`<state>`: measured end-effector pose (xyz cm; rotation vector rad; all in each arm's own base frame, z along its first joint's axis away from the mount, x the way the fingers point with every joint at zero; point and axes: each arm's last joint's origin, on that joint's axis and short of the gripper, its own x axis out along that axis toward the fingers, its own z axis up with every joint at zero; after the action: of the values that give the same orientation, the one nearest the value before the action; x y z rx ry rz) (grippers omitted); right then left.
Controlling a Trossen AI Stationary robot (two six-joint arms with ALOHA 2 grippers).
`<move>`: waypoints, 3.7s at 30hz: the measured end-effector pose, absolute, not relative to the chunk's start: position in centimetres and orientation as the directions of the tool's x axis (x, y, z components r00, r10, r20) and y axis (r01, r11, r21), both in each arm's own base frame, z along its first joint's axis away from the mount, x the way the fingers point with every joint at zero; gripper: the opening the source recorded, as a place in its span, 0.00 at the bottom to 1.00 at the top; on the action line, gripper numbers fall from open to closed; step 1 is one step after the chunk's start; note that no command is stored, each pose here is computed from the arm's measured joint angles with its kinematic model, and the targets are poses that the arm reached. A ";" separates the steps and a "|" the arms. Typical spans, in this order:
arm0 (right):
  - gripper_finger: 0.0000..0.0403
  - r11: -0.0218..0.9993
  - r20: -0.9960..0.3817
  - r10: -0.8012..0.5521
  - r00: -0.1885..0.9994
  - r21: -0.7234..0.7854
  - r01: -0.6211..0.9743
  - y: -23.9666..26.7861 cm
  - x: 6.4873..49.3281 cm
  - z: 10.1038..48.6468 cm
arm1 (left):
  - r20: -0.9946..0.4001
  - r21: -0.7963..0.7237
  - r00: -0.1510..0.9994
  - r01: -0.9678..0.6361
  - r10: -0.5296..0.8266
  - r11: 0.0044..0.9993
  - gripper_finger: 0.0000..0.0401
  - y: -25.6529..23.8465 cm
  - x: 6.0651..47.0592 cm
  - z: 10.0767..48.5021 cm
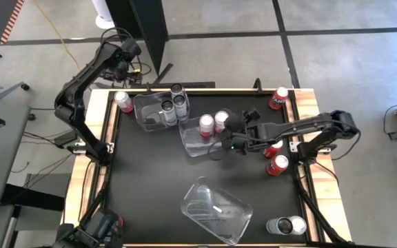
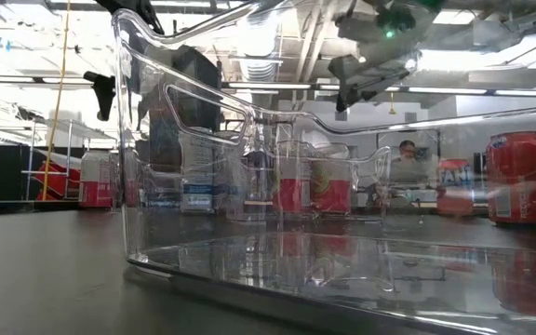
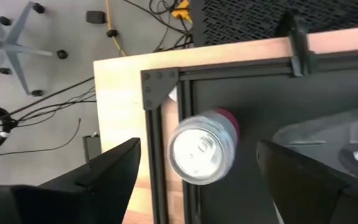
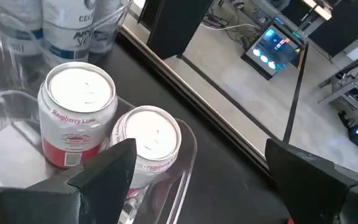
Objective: Sort soda cans
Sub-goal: Put the top left pink-white soda can in the middle transparent bin
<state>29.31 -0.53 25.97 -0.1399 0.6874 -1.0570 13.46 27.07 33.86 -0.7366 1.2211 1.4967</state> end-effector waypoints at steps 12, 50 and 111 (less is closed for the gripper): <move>0.92 0.478 -0.333 -0.874 0.353 -0.469 0.743 2.3 28.6 27.0 | -0.902 0.280 -0.273 -0.960 0.334 -0.028 0.81 27.0 13.7 33.9; 0.90 0.537 -0.275 -0.842 0.464 -0.512 0.670 1.5 28.9 30.5 | -0.917 0.185 -0.309 -0.889 0.251 -0.418 0.81 26.2 14.3 28.8; 0.90 0.706 -0.379 -0.700 0.605 -0.495 0.506 0.1 29.7 29.0 | -0.864 0.180 -0.423 -0.766 0.274 -0.618 0.81 25.6 14.4 25.9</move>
<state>29.71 0.12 28.99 -0.3577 0.5887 -0.7150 14.42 25.55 25.90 -1.1133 0.7572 2.0750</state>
